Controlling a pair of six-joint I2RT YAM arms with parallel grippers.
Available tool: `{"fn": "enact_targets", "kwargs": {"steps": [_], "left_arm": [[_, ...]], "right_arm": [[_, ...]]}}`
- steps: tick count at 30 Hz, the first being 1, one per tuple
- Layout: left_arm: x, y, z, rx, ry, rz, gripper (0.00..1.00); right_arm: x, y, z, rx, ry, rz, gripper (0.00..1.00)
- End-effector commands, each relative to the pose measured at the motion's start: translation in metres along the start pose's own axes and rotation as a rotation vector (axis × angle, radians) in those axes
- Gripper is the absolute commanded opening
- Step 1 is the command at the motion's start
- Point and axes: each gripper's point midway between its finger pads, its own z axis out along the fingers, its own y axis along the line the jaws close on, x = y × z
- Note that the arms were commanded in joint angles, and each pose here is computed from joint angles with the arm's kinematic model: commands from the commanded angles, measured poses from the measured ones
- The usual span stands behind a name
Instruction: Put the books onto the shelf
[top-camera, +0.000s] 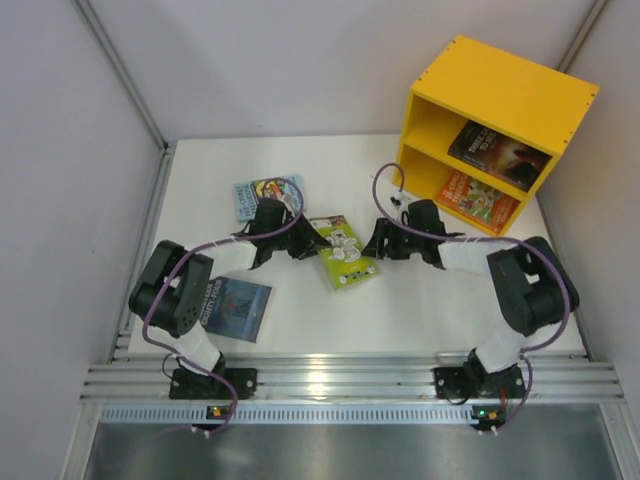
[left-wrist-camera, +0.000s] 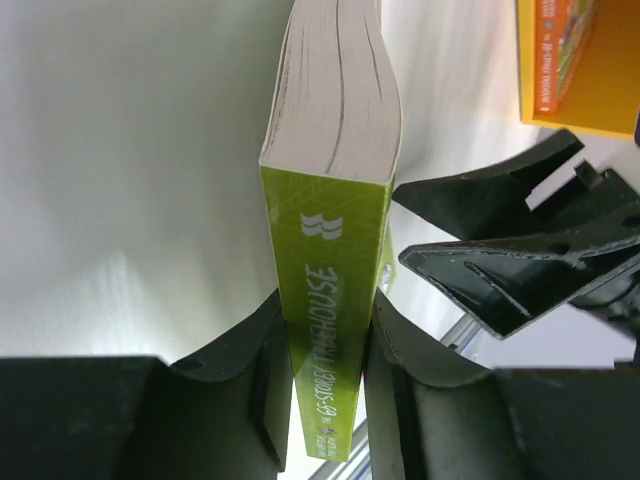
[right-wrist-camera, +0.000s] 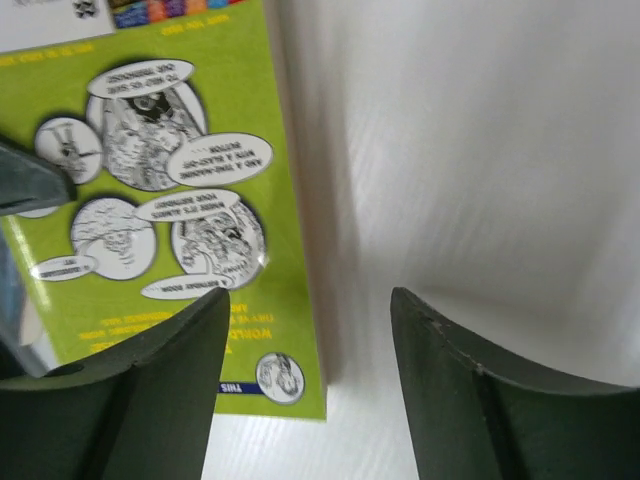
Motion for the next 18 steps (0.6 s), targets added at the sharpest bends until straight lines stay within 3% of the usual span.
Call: {"fn": "enact_targets", "kwargs": {"steps": [1, 7, 12, 18], "left_arm": [[-0.013, -0.050, -0.016, 0.088, -0.077, -0.015, 0.00], [-0.007, -0.070, -0.020, -0.027, -0.106, -0.081, 0.00], [-0.006, -0.087, -0.018, -0.052, -0.096, -0.124, 0.00], [0.001, -0.090, -0.018, -0.070, -0.097, -0.135, 0.00]], "right_arm": [[-0.006, -0.012, -0.040, 0.325, -0.053, -0.121, 0.66], [-0.023, 0.062, -0.066, 0.426, -0.227, -0.411, 0.68], [-0.010, 0.113, -0.065, 0.434, -0.272, -0.671, 0.66], [-0.001, 0.119, -0.044, 0.570, -0.247, -0.809, 0.66]]}}
